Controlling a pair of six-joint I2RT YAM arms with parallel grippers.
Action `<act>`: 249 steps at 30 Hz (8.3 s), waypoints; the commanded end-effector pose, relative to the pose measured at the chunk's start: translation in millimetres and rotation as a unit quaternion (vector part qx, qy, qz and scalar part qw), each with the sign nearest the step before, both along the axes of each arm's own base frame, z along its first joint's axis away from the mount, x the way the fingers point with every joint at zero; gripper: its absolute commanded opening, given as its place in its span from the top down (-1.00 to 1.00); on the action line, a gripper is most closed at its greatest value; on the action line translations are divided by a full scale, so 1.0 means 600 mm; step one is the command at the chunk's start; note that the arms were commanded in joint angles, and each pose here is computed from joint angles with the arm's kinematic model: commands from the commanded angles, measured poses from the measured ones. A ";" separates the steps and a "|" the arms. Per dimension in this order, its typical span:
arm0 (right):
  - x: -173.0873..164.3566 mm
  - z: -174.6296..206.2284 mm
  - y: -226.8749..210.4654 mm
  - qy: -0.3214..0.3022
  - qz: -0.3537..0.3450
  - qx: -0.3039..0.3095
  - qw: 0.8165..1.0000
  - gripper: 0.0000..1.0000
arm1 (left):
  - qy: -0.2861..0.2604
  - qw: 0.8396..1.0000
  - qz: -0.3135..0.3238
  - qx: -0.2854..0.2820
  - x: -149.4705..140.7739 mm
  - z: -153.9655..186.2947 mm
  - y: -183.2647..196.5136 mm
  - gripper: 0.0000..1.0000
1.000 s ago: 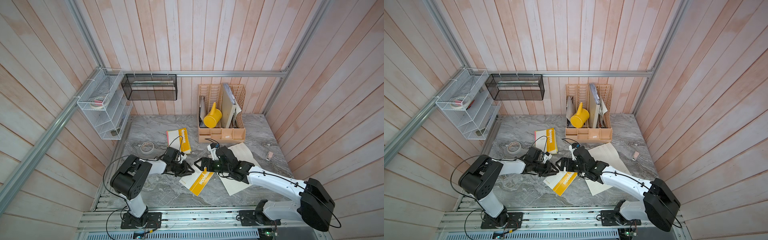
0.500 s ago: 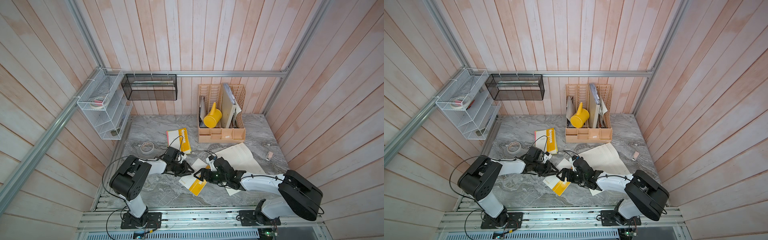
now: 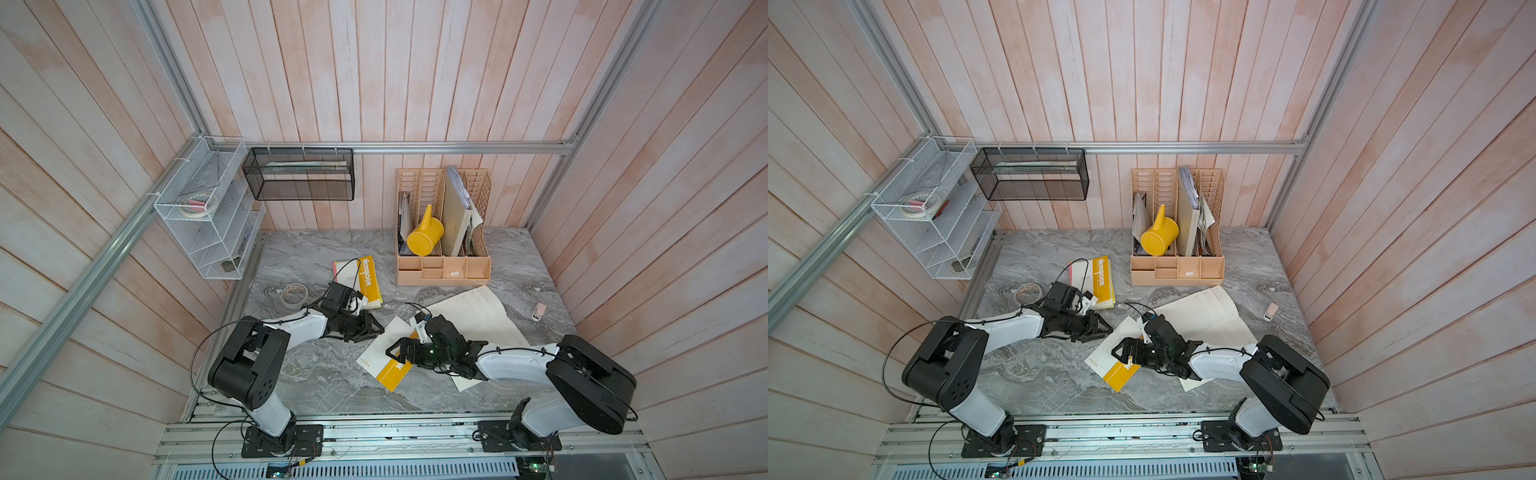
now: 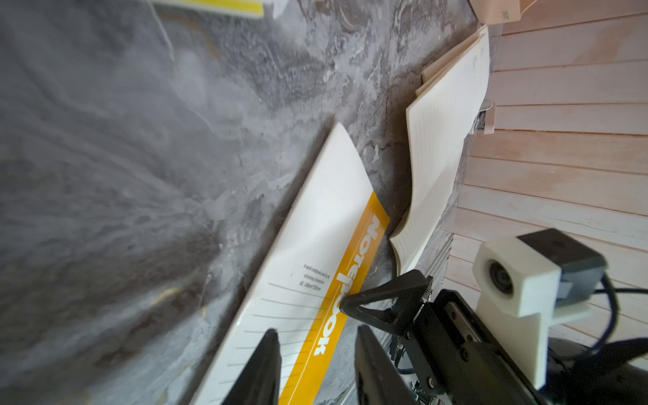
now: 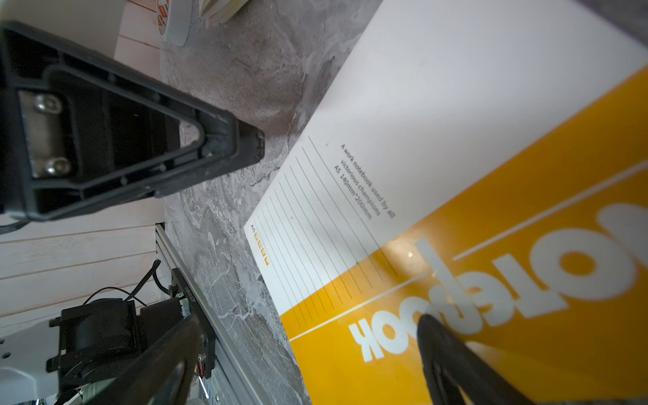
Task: Close the notebook
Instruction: Close the notebook at the center of the board, then pick up the notebook from the center of the board, then place the notebook at the notebook, then close the notebook at the center of the board.
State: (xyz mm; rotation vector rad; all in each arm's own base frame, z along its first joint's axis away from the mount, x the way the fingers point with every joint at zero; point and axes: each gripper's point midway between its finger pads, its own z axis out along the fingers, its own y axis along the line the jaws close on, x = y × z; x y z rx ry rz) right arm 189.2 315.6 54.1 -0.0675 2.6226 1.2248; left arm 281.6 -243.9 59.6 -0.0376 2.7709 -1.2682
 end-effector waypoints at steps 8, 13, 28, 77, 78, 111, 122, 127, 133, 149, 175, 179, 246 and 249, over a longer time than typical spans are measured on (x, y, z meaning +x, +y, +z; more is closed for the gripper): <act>-0.021 -0.030 -0.018 0.026 0.001 -0.023 0.999 -0.96 | -0.008 0.999 -0.032 0.025 0.009 -0.044 0.018 0.22; -0.021 -0.030 -0.017 0.026 0.004 -0.023 0.999 -0.96 | -0.015 0.999 -0.042 0.023 0.009 -0.058 0.015 0.22; -0.021 -0.045 -0.011 0.033 0.010 -0.022 0.999 -0.96 | 0.000 0.996 -0.087 -0.025 -0.041 -0.108 0.011 0.21; 0.025 0.031 -0.002 -0.051 0.018 -0.041 0.998 -0.97 | -0.043 0.998 -0.033 -0.037 -0.016 0.071 0.046 1.00; 0.029 0.039 -0.004 -0.056 0.016 -0.043 0.997 -0.96 | -0.055 0.998 -0.032 -0.031 -0.012 0.089 0.048 1.00; 0.087 0.103 -0.111 -0.102 -0.056 -0.041 0.992 -0.96 | -0.227 0.956 0.173 -0.060 0.326 0.262 0.145 1.00; 0.096 0.099 -0.121 -0.094 -0.061 -0.048 0.993 -0.97 | -0.188 0.963 0.185 -0.061 0.365 0.180 0.163 1.00; 0.097 0.095 -0.118 -0.089 -0.057 -0.047 0.993 -0.96 | -0.166 0.965 0.194 -0.061 0.358 0.135 0.168 1.00; 0.100 0.095 -0.114 -0.088 -0.055 -0.048 0.993 -0.97 | -0.144 0.967 0.202 -0.055 0.348 0.086 0.174 1.00; 0.096 0.087 -0.115 -0.079 -0.052 -0.050 0.994 -0.96 | -0.113 0.965 0.236 -0.031 0.343 0.006 0.193 1.00; 0.097 0.090 -0.104 -0.077 -0.045 -0.035 0.995 -0.97 | -0.104 0.965 0.239 -0.010 0.321 -0.014 0.214 0.55; 0.095 0.091 -0.104 -0.077 -0.044 -0.033 0.996 -0.96 | -0.108 0.964 0.243 -0.004 0.320 -0.003 0.220 0.50; 0.052 -0.008 -0.320 -0.007 -0.228 -0.104 0.968 -0.96 | -0.047 0.993 0.038 -0.099 0.084 0.019 -0.181 0.14; 0.049 -0.012 -0.319 -0.004 -0.227 -0.101 0.969 -0.96 | -0.045 0.993 0.040 -0.103 0.091 0.014 -0.189 0.14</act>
